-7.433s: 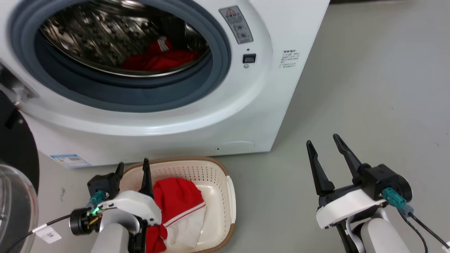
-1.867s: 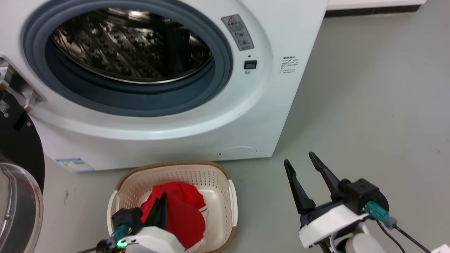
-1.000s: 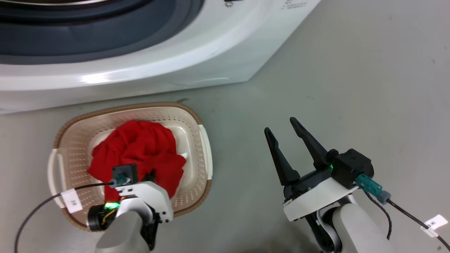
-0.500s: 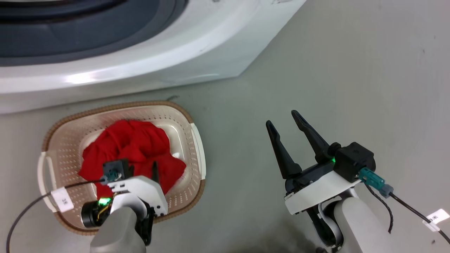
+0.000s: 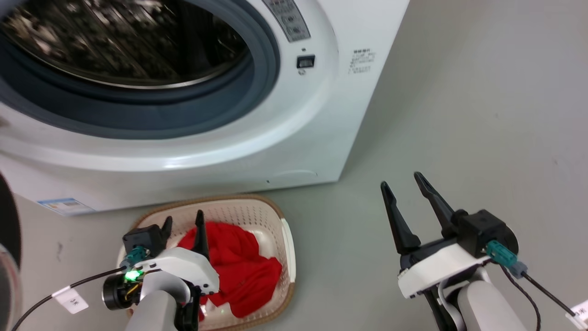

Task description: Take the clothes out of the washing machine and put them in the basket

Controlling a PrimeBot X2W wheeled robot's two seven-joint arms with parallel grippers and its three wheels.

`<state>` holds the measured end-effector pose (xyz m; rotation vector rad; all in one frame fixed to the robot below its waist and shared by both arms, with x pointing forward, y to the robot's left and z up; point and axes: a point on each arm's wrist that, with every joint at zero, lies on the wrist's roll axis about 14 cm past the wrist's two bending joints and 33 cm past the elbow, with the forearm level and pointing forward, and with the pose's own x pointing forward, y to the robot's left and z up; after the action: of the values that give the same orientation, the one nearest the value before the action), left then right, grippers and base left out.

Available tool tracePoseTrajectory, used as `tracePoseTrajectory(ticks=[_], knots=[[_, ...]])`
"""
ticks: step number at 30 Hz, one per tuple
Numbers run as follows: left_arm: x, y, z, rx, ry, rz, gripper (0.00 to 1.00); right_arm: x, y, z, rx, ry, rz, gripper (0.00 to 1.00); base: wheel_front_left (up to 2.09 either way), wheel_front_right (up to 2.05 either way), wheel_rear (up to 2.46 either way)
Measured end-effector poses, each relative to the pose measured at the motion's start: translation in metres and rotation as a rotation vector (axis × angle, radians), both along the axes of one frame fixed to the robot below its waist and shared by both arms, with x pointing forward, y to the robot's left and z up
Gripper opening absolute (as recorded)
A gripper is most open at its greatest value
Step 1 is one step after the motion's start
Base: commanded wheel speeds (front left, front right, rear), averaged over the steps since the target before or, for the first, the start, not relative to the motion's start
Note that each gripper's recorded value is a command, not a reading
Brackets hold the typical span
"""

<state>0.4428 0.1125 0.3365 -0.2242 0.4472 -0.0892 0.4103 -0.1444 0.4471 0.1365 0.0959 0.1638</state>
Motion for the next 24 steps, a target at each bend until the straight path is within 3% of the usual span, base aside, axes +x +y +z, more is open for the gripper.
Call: tracePoseTrajectory(ticks=[12, 24], knots=[[-0.004, 0.04, 0.152, 0.078, -0.464, 0.075, 1.0, -0.021, -0.006, 0.039, -0.036, -0.102, -0.018, 1.0, 0.0, 0.0, 0.0], [-0.038, 0.051, 0.203, 0.211, -0.633, 0.049, 1.0, -0.039, -0.008, 0.065, -0.083, -0.165, -0.02, 1.0, 0.0, 0.0, 0.0]])
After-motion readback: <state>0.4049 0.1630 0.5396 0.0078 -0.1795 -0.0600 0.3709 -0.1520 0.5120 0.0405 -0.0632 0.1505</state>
